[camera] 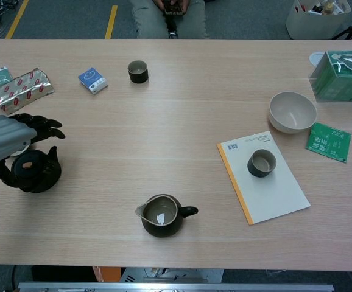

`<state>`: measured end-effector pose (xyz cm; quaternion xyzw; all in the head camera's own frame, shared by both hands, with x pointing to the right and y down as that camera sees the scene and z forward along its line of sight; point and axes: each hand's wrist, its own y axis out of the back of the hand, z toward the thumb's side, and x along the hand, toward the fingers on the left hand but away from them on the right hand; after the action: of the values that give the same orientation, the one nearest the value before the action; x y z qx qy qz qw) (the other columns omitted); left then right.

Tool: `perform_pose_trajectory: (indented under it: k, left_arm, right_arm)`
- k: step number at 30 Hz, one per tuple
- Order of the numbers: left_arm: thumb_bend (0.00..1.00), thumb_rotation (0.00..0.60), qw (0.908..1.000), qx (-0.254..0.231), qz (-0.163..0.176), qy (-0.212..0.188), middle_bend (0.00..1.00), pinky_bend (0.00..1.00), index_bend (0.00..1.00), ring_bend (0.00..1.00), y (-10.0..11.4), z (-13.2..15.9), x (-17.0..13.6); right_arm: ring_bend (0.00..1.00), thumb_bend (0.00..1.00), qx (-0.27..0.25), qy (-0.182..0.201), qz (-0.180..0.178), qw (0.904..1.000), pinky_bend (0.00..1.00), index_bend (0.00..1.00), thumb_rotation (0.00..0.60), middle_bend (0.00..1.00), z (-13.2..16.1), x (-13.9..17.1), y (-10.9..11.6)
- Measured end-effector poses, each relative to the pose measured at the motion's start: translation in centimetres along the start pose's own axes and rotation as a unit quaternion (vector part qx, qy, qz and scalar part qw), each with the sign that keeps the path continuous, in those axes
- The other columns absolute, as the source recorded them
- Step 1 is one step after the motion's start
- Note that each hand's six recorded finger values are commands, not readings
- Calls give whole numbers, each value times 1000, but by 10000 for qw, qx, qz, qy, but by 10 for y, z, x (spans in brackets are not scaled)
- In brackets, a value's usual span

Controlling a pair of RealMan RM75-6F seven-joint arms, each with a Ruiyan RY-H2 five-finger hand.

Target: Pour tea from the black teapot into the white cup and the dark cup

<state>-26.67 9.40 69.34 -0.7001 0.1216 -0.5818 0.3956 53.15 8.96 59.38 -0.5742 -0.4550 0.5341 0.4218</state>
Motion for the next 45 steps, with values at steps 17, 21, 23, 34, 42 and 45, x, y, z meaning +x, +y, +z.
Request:
perform_pose_trajectory:
  k: [17,21,23,34,42,45]
  left_arm:
    - [169,600,9991,-49,-212,353,38,70,92,6,-20,-19,7]
    - [169,600,9987,-62,-232,447,38,70,93,6,-22,-25,3]
    - [169,600,9985,-54,-244,497,38,70,93,6,-22,-29,1]
    - [169,600,9964,139,-9,838,38,70,93,5,-14,-53,-6]
    - [169,600,9931,336,-21,1121,36,70,92,1,-26,-76,3]
    - [169,600,9927,353,-24,1155,32,70,77,0,-30,-80,8]
  right_arm:
    - [178,118,-4,-11,-3,10000,217,358,600,325,-1,1,1]
    - [178,118,2,-10,-12,10000,217,358,600,325,0,1,1]
    - [179,118,7,-11,-12,10000,217,358,600,325,0,1,1]
    - [178,118,7,35,-20,10000,217,358,600,325,3,0,2]
    - [178,118,9,35,-39,10000,217,358,600,325,3,1,4]
    - [178,118,13,47,-62,10000,217,358,600,325,4,1,6]
